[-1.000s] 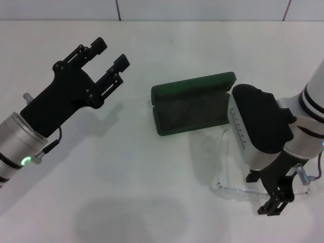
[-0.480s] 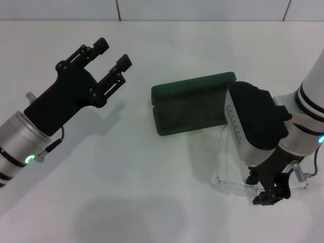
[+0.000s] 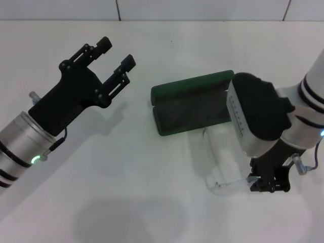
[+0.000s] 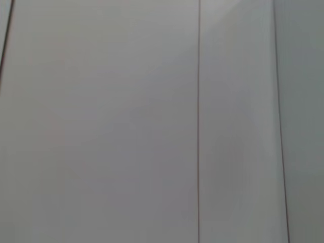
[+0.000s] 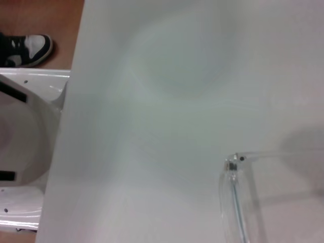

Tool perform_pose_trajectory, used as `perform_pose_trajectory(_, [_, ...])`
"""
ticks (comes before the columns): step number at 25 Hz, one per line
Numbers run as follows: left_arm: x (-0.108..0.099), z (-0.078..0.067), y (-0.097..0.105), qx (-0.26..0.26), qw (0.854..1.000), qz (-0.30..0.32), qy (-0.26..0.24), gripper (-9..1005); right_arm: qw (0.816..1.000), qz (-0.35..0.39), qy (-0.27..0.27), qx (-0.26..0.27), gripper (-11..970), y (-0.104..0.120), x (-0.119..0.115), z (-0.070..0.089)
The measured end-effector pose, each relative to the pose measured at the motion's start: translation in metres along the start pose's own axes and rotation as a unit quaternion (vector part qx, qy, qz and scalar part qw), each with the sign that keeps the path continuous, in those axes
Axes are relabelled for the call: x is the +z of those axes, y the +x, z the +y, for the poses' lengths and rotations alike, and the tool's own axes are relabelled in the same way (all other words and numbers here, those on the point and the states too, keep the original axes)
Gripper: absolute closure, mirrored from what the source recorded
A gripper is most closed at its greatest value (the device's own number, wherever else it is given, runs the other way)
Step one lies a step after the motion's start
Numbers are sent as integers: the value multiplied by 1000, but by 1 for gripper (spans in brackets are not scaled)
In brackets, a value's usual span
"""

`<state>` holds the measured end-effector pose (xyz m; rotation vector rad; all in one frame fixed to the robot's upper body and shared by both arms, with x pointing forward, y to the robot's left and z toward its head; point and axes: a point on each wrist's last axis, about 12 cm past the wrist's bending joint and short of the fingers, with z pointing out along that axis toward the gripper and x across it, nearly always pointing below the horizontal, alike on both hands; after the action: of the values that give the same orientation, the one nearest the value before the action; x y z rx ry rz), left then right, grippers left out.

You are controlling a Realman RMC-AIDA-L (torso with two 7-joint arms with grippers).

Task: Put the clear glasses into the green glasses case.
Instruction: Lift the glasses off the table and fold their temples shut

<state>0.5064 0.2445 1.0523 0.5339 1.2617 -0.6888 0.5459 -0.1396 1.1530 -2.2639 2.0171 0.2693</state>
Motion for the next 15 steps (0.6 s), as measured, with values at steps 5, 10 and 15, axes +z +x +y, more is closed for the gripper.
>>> perform_pose_trajectory(5, [-1,-7,4,34,998,-19,-46,436,1000,-23,13,4,829,7,-9,-2])
perform_pose_trajectory(10, [-5,-17,7,50,989,-45,-129,453,998,-53,32,6,836,15,-18,-2])
perform_pose_trajectory(15, [-11,-16,7,51,982,-55,-175,480,991,-123,55,-21,838,31,-27,4])
